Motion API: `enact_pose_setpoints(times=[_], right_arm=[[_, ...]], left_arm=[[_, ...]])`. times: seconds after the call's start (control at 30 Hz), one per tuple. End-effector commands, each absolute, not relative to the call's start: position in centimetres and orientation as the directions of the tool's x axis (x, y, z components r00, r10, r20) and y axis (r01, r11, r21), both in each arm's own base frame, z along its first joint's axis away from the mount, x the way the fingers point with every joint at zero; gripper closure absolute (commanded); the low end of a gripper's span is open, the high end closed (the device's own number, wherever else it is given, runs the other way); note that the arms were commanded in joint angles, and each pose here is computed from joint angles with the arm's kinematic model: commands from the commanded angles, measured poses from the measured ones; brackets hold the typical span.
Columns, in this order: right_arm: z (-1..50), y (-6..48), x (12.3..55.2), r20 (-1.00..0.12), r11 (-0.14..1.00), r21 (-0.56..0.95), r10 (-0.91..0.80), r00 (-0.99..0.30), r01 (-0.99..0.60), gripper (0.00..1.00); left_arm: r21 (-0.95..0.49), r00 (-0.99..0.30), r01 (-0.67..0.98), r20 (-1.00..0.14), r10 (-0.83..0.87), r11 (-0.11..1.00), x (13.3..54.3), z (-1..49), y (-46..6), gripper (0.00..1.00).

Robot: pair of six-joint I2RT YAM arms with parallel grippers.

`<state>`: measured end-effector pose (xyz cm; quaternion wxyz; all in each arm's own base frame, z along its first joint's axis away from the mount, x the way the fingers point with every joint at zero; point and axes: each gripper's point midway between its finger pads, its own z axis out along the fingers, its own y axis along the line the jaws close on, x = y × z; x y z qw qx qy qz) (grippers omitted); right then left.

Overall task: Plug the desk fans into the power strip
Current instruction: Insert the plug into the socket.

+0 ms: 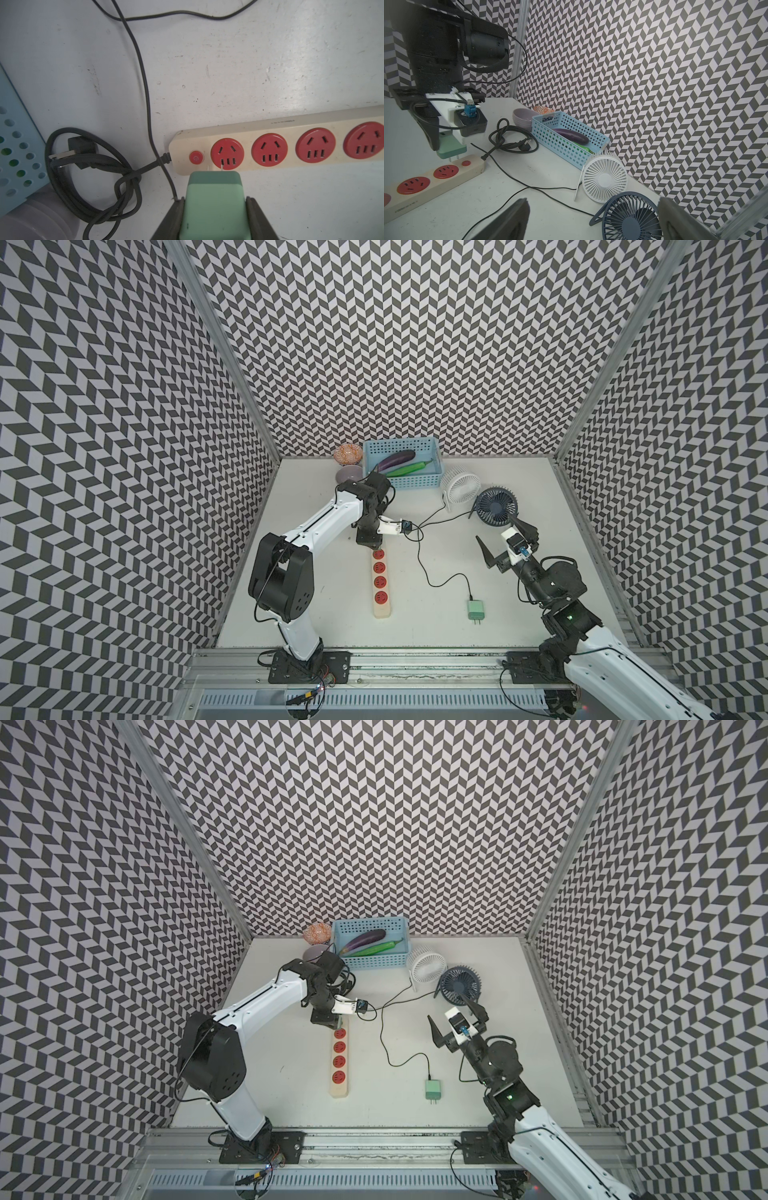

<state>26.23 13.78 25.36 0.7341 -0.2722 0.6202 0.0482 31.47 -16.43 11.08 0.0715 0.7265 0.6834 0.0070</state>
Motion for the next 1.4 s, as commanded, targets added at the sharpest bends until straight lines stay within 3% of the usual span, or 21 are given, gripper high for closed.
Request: enact_pose_setpoints(times=[0.0,1.37], right_arm=[[26.5,13.4,26.2,-0.937,0.865,-0.321,-0.230,0.264,-0.386,0.00],[25.7,13.0,25.7,-0.929,0.864,-0.338,-0.241,0.281,-0.375,0.00]], left_arm=[[0.059,0.051,0.997,-0.067,0.996,-0.047,30.8,11.3,-16.0,1.00],[0.009,0.039,0.999,-0.022,0.999,-0.039,31.0,7.8,-16.6,1.00]])
